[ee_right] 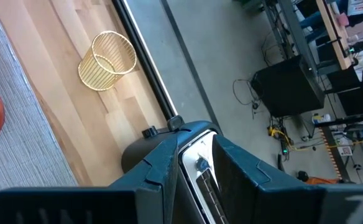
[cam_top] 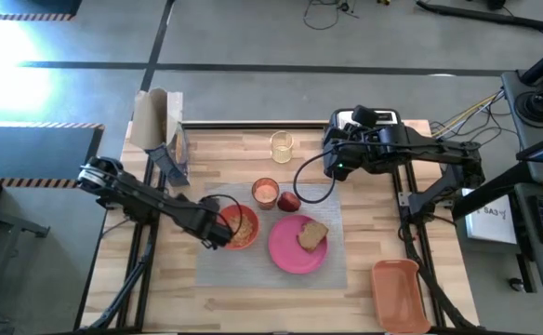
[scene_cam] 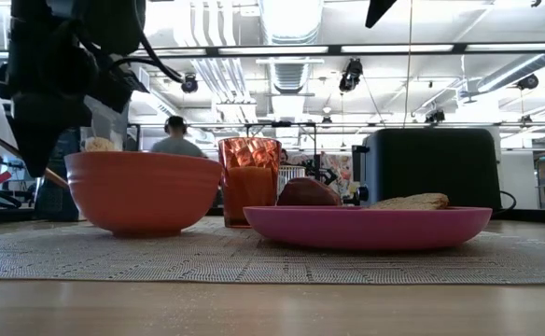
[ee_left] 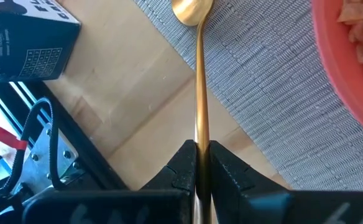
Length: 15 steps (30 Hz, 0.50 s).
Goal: Arrange a breakfast setting
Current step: Put the yellow spoon from the orange cup on the gray placemat
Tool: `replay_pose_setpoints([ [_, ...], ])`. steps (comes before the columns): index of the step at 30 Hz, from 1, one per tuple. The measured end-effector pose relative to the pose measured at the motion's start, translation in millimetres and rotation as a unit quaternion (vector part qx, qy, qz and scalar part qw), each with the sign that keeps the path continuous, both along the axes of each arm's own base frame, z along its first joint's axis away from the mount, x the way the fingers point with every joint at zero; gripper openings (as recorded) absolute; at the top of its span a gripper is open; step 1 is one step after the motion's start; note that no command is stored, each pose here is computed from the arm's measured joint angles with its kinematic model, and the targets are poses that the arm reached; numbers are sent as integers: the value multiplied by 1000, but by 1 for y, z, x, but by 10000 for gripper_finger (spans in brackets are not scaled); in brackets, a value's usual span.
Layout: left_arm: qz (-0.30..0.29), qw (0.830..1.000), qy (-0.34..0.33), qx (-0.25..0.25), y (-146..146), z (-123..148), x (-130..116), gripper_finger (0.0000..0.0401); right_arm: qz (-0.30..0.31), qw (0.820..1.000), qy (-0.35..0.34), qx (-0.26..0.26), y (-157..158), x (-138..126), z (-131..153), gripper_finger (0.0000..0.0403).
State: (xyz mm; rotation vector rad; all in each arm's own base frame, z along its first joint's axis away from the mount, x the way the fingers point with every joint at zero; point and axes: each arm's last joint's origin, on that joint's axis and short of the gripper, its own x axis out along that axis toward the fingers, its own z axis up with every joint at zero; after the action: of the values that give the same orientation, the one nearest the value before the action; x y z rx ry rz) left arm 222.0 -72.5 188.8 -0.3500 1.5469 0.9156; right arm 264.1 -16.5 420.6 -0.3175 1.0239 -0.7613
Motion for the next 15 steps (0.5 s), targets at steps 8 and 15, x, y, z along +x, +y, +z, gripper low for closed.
replay_pose_setpoints([
  [8, 11, 999, 26, 14, -2, -14, 5, 9, 0, 1000, 0, 0, 0, 0, 0, 91],
  [15, 18, 999, 29, 13, -3, -23, 9, 29, 0, 1000, 0, 0, 0, 0, 0, 91],
])
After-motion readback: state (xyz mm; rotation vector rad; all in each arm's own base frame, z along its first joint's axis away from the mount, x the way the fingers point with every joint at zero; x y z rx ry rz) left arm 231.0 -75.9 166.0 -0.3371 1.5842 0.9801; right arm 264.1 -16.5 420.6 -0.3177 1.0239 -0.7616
